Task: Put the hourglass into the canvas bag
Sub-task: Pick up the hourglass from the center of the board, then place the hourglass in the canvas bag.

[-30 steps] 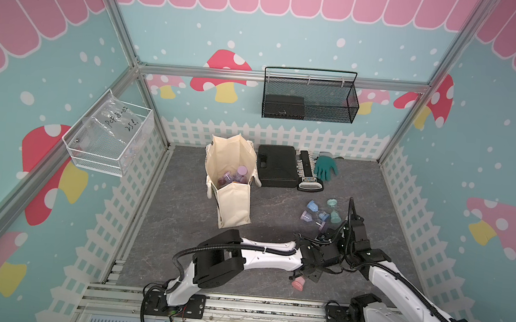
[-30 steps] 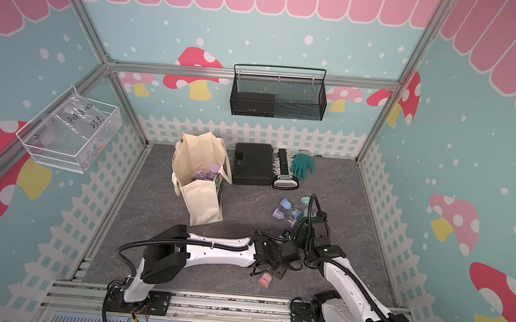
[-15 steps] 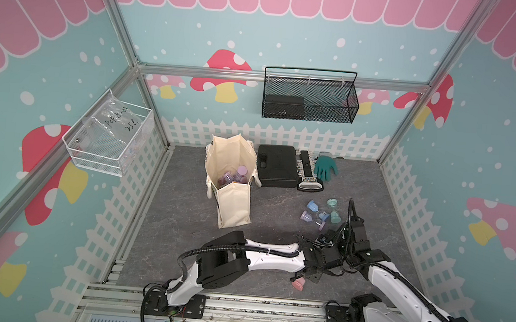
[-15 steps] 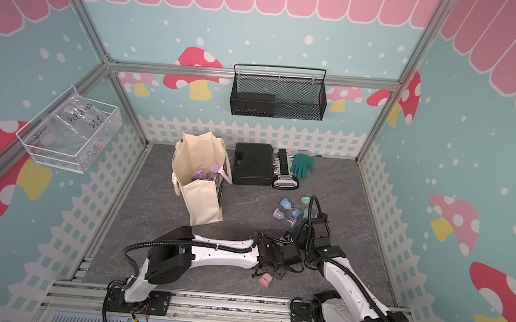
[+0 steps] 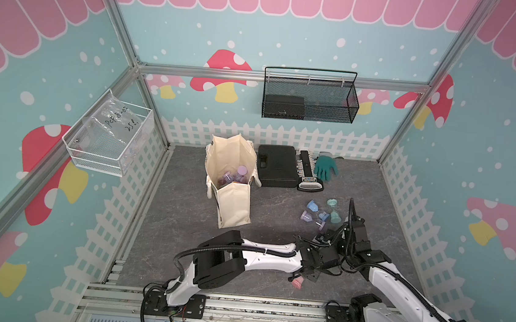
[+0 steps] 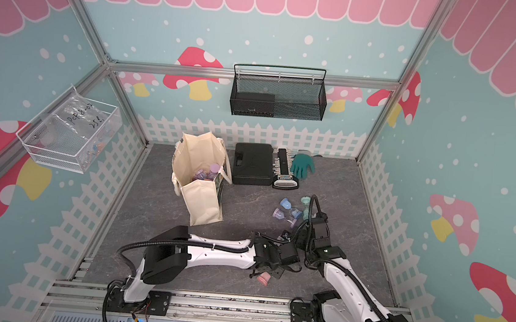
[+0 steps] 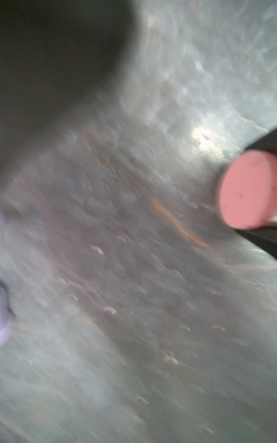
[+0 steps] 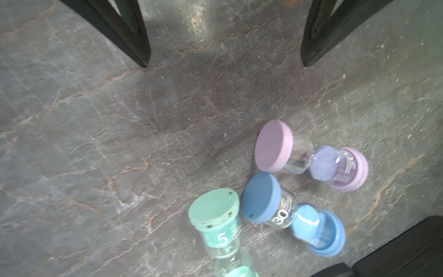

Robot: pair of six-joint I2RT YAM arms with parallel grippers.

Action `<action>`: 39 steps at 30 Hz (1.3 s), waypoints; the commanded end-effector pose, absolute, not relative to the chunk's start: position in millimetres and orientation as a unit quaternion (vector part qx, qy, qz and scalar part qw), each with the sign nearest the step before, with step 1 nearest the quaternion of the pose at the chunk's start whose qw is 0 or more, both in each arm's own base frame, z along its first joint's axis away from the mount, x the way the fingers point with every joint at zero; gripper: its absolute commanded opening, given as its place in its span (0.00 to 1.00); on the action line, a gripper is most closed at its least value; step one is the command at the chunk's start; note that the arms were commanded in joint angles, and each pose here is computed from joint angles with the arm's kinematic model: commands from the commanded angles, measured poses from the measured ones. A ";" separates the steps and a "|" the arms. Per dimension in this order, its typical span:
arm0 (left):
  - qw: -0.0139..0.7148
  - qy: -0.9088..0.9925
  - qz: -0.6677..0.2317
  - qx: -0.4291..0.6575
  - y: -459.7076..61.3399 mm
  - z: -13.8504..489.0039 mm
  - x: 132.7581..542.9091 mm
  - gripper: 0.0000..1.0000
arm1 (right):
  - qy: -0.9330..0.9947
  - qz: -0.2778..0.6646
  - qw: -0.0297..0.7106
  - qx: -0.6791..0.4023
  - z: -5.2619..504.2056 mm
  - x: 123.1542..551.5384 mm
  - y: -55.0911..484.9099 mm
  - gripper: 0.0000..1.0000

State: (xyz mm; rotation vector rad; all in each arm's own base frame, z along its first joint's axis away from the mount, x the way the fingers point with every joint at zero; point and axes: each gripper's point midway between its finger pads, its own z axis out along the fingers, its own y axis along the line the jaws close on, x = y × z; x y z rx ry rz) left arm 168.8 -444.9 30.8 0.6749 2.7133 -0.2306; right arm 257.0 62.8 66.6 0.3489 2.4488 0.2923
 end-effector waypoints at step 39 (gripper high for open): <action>0.356 0.886 -0.209 0.213 -322.4 234.0 243.2 0.33 | 0.820 0.311 0.476 -0.062 242.1 307.6 161.2 0.99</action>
